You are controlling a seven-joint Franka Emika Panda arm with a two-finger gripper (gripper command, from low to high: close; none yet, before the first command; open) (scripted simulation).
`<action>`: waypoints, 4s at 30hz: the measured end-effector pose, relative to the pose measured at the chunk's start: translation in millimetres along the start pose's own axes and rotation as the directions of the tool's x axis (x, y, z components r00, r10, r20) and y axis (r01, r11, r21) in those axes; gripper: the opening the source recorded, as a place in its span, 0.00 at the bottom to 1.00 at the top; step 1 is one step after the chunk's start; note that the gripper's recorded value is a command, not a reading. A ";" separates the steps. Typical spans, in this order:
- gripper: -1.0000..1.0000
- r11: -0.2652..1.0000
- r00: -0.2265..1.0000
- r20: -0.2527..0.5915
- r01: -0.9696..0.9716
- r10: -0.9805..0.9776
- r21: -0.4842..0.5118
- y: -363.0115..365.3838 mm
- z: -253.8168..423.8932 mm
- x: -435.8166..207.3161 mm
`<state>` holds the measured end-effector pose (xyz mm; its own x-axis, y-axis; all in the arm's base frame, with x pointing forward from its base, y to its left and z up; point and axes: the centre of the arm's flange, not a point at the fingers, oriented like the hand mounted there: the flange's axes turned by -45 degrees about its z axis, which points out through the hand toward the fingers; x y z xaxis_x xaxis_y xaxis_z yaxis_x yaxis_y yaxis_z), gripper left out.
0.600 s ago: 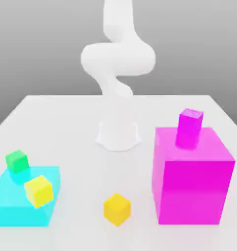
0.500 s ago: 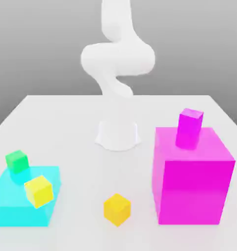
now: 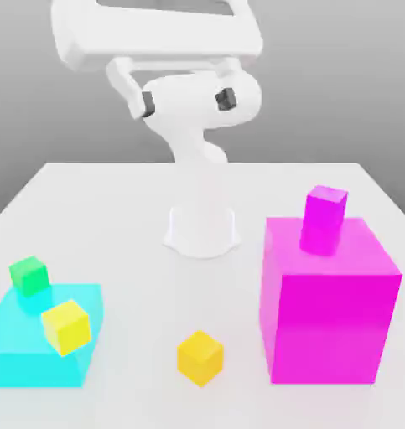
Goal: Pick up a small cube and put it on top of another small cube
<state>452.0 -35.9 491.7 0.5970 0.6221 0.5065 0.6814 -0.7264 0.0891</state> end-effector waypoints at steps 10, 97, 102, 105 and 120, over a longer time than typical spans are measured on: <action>0.50 0.920 0.927 0.077 0.350 -0.367 0.177 -21.2 113.8 -39.6; 0.00 -0.613 -0.388 -0.653 0.775 -0.650 0.150 -58.5 196.0 -233.1; 0.00 -0.676 -0.489 -0.599 0.727 -0.634 0.122 -22.0 152.7 -251.6; 0.00 -0.706 -0.537 -0.555 0.695 -0.635 0.137 0.0 121.7 -266.7; 1.00 -0.671 -0.546 -0.400 0.667 -0.736 0.324 49.4 31.7 -381.5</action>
